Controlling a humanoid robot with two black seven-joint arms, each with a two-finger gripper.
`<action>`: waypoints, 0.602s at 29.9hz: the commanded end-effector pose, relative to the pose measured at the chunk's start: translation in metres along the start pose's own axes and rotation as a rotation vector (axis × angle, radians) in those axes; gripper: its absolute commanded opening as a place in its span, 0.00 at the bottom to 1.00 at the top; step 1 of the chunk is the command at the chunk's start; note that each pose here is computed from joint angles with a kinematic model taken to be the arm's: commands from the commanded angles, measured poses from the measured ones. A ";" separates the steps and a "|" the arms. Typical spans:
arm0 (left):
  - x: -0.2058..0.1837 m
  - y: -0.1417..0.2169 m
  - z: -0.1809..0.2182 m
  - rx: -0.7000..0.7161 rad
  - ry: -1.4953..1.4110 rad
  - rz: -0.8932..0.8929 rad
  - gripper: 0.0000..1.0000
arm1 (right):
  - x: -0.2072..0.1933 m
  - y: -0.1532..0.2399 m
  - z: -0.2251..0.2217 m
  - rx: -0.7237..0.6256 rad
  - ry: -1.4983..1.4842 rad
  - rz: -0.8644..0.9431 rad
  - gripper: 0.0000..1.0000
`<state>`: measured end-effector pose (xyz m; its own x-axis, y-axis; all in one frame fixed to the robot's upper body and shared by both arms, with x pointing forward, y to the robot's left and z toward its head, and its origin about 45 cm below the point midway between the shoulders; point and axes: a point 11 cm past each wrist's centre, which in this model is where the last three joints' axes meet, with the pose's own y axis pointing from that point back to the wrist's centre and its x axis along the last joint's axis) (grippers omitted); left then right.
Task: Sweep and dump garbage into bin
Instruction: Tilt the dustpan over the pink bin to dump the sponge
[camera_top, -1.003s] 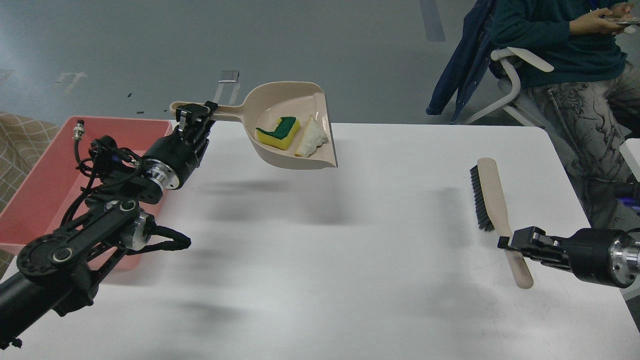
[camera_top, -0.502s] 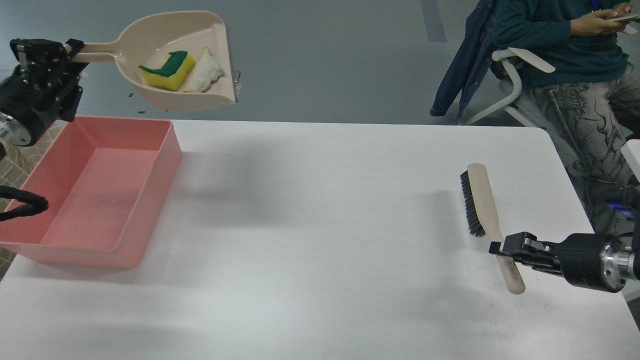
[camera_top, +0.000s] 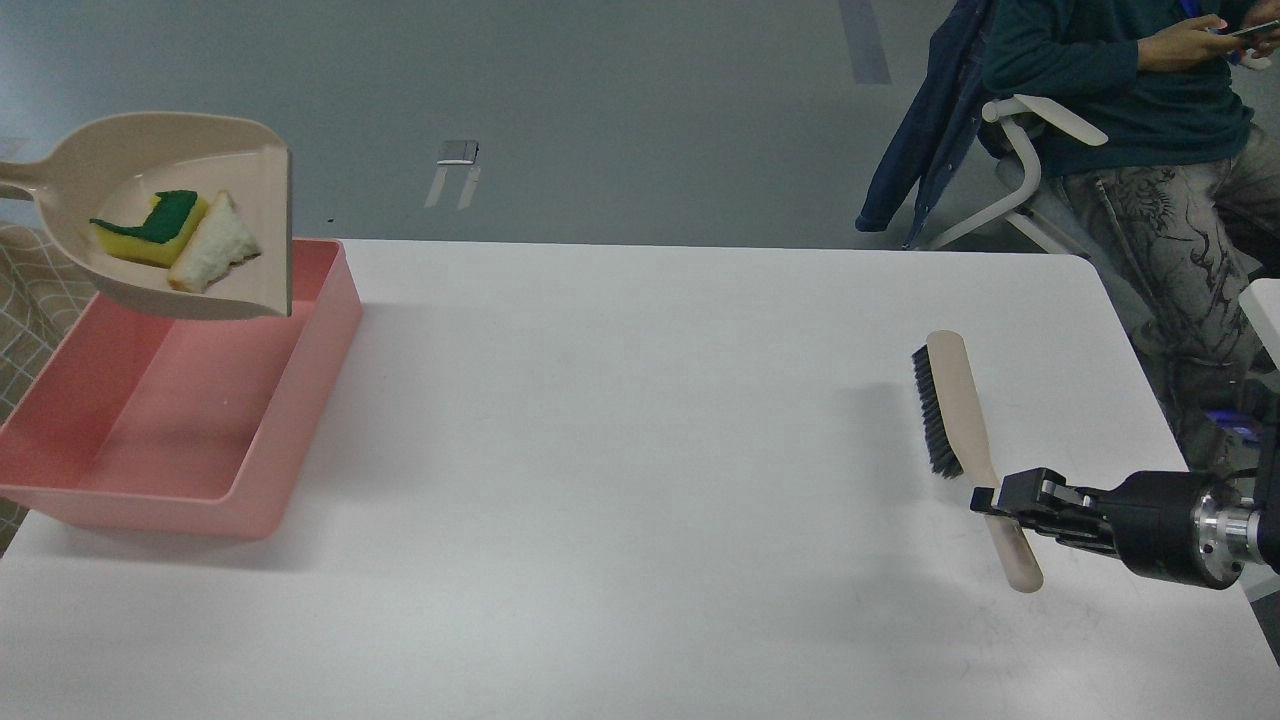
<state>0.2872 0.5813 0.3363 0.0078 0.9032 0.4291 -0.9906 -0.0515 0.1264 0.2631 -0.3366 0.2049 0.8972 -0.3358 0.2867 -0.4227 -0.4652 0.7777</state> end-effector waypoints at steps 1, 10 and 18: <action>0.018 0.008 -0.003 -0.002 -0.134 0.002 0.00 | 0.000 0.000 0.000 0.000 -0.001 -0.001 0.00; 0.033 0.018 -0.007 0.063 -0.369 -0.041 0.00 | -0.002 -0.002 -0.002 0.007 -0.001 -0.005 0.00; 0.044 0.021 -0.004 0.104 -0.745 -0.040 0.00 | -0.004 -0.005 -0.003 0.012 -0.002 -0.011 0.00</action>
<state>0.2663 0.6203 0.3510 0.1478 0.5010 0.8528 -0.9715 -0.0883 0.2202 0.2621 -0.3315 0.2030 0.9003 -0.3327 0.2808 -0.4175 -0.4767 0.7736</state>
